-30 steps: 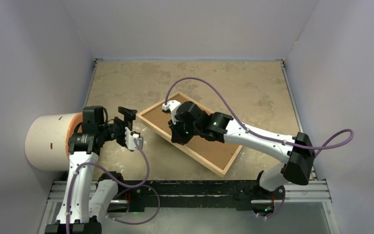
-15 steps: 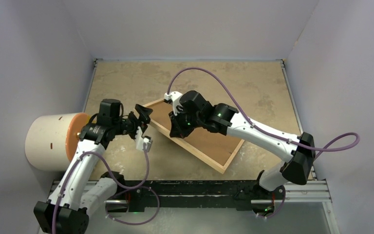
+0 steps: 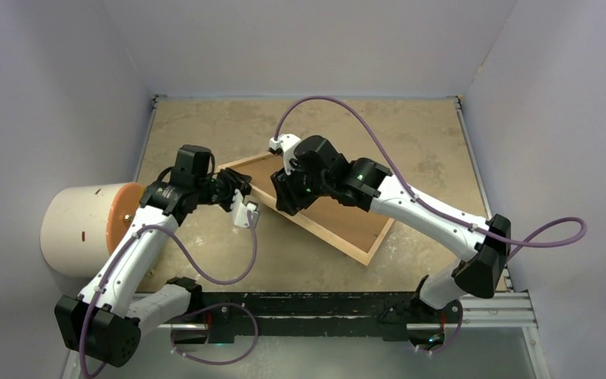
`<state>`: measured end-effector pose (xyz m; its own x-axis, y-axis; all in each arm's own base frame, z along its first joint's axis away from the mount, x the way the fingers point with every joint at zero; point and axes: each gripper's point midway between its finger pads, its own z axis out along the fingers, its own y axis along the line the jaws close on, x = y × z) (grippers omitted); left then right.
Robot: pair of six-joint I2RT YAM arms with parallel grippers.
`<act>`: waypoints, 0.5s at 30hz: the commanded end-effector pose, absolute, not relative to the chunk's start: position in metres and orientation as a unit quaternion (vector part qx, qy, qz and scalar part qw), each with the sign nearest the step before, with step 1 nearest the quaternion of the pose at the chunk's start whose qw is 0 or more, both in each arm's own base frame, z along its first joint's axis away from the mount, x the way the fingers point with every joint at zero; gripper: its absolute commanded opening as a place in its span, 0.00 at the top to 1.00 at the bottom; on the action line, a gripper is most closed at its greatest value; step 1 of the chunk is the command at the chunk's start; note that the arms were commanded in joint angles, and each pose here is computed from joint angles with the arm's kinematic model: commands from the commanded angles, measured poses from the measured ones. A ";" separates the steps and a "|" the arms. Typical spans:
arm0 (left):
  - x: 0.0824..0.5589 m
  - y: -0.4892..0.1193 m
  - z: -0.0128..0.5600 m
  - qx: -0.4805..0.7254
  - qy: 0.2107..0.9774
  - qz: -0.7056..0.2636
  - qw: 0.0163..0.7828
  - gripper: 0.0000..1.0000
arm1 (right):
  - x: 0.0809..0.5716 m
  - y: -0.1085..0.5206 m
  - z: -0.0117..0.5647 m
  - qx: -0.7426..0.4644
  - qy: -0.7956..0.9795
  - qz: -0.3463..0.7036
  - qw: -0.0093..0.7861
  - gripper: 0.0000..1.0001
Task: Put the photo into the frame
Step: Turn over the photo frame at the center of the board.
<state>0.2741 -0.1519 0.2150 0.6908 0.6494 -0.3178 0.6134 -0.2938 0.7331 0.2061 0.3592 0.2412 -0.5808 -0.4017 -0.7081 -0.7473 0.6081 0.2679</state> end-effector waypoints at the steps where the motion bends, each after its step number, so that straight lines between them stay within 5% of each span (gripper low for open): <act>1: 0.278 -0.159 0.248 0.784 0.390 0.025 0.483 0.80 | 0.214 0.339 0.263 -0.361 0.829 0.244 0.352 0.45; 8: 0.278 -0.159 0.252 0.774 0.405 0.017 0.486 0.80 | 0.194 0.319 0.250 -0.430 0.818 0.176 0.340 0.25; 15: 0.280 -0.158 0.255 0.770 0.414 0.016 0.484 0.79 | 0.188 0.311 0.230 -0.463 0.815 0.098 0.335 0.19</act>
<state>0.2731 -0.1525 0.2224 0.6565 0.6641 -0.3577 0.6481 -0.2537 0.7181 0.1823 0.3279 0.2294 -0.4007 -0.6272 -0.6678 -0.8346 0.5507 -0.0164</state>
